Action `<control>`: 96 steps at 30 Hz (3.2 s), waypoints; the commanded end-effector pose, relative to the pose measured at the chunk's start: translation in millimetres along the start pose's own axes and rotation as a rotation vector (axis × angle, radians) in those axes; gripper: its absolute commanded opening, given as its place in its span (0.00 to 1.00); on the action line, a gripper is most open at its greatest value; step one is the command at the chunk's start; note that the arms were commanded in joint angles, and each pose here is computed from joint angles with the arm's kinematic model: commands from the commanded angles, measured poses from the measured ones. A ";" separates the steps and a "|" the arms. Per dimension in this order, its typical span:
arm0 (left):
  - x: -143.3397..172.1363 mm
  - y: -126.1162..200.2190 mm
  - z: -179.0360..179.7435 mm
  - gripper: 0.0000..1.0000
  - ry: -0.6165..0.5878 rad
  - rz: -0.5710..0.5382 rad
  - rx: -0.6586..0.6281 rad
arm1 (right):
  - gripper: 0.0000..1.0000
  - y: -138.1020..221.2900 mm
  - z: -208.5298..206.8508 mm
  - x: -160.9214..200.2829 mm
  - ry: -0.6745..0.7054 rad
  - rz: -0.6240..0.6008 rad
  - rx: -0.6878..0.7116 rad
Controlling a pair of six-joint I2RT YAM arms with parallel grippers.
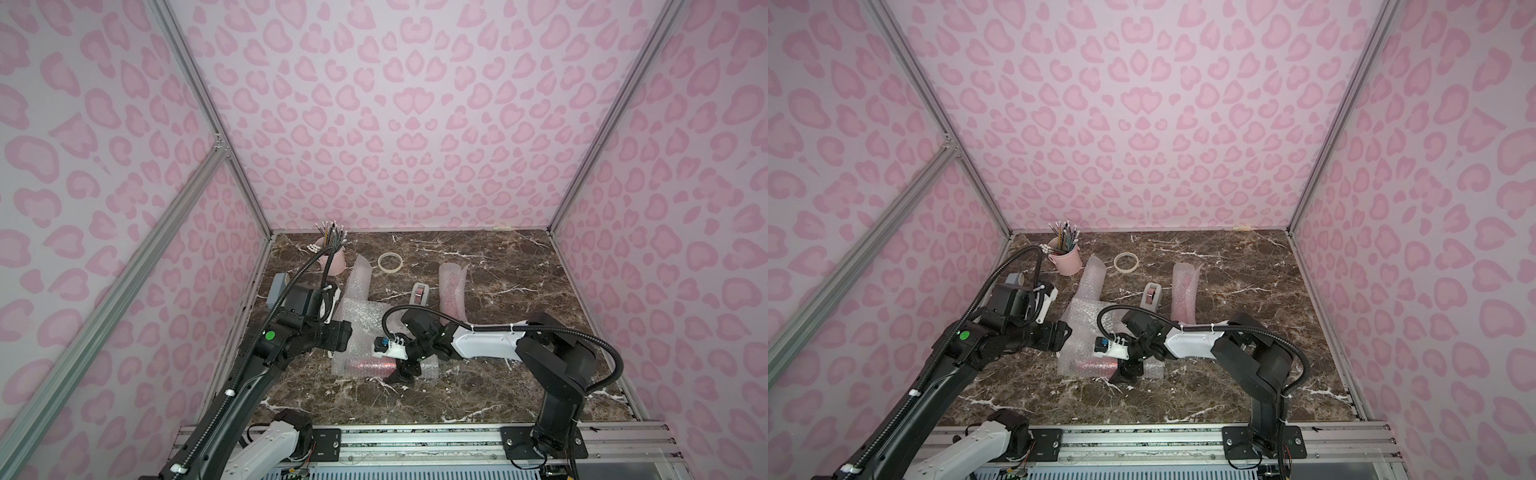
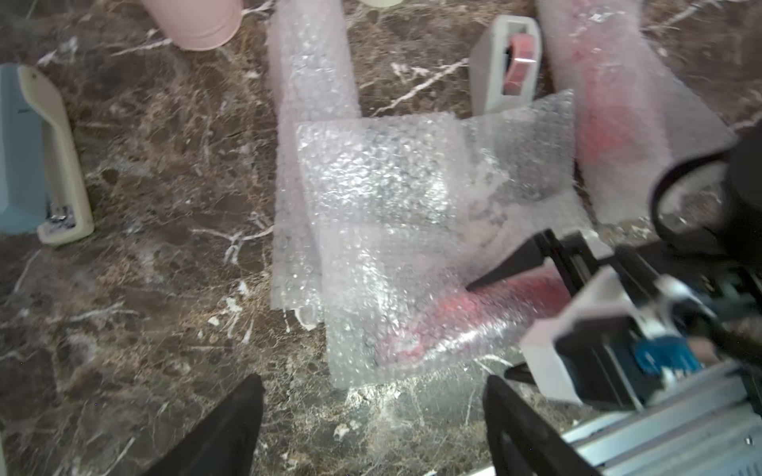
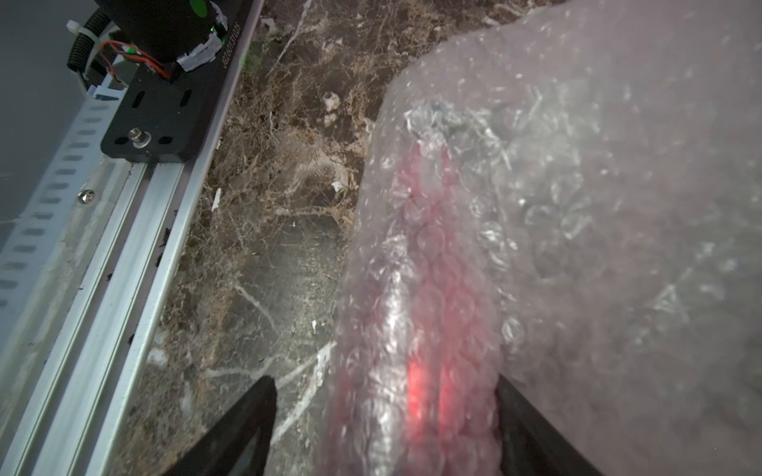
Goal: Wrap wine bottles in bubble wrap
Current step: Wrap the wine bottle in bubble wrap.
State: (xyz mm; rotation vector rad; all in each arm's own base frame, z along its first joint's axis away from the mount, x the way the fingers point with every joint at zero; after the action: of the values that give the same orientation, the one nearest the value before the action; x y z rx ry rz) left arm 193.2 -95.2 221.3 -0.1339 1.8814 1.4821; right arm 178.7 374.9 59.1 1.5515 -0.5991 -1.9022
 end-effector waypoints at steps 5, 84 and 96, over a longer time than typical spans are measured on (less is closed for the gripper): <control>10.9 10.9 -40.4 0.81 -0.386 -0.073 0.269 | 0.74 -11.7 16.5 29.2 -0.142 0.081 -0.120; 84.1 -44.5 -74.0 0.82 -1.180 -0.005 0.234 | 0.50 11.9 66.8 71.6 -0.294 0.115 -0.192; 96.1 -67.4 -106.8 0.85 -1.405 0.057 0.199 | 0.49 15.4 46.5 57.9 -0.524 0.038 -0.248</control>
State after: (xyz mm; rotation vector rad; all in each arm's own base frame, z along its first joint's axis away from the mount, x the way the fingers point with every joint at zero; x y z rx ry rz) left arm 95.5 -168.8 115.9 0.8968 0.8535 0.8580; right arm 119.8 324.1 48.0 0.9284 -0.4803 -2.2300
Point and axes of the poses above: each gripper's point midway between its finger pads, its own y axis back along the fingers, its own z axis along the line the jaws close on, x = y × z, the point moved 3 cm from there along y, back along the fingers, and after that the axes turned 5 degrees about -y, right-handed, at the moved point
